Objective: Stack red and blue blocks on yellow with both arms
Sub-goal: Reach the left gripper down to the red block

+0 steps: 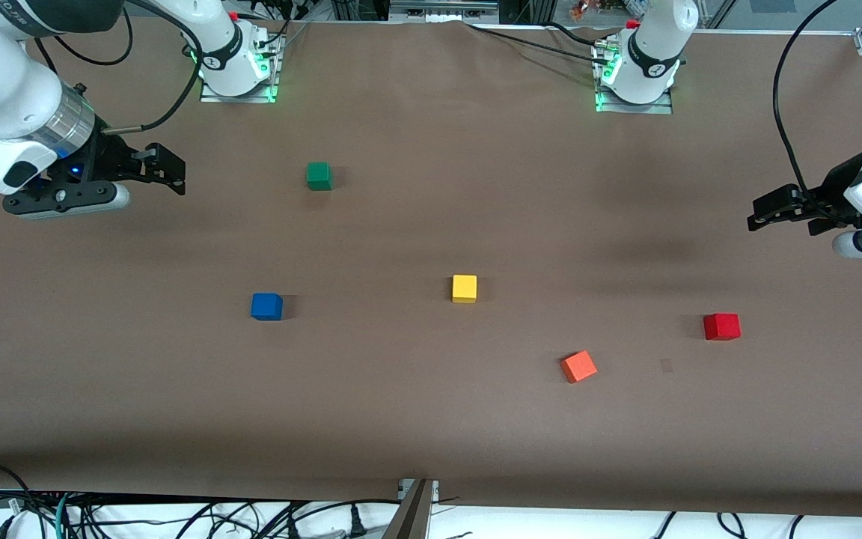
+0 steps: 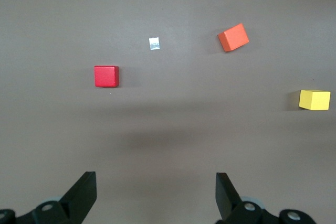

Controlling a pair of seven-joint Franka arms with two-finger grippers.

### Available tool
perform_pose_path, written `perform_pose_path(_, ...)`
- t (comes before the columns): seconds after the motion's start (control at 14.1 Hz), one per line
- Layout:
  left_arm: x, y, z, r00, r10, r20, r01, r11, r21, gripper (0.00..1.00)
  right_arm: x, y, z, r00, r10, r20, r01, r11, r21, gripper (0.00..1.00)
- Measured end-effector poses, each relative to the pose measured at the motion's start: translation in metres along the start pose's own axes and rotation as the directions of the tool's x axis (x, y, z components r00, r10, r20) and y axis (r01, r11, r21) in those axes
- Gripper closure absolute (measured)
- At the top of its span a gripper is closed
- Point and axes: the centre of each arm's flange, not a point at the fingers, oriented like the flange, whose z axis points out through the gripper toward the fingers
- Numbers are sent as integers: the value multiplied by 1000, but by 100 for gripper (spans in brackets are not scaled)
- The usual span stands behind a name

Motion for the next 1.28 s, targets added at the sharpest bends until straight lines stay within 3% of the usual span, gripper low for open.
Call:
perform_pose_path(0.28, 1, -15, 4, 1000, -26, 7, 26, 1000, 0, 0, 0, 0, 0, 1000, 0, 0, 0, 1000, 0, 0)
perform_pose_path(0.43, 5, -34, 25, 997, -57, 47, 57, 998, -2, 0, 0, 1, 0, 1000, 1, 0, -1, 1000, 0, 0)
perform_pose_path(0.64, 24, -85, 90, 988, -114, 106, 115, 993, -9, 0, 0, 2, 0, 1000, 3, 0, -3, 1000, 0, 0)
perform_pose_path(1.07, 69, -127, 238, 991, -87, 105, 90, 996, -21, 0, 0, 2, 1, 1000, 4, 4, -4, 1000, 0, 0)
perform_pose_path(1.28, 84, -124, 286, 996, -71, 61, 72, 997, -14, 0, -2, 2, 5, 999, 4, 38, -4, 1000, -2, 0)
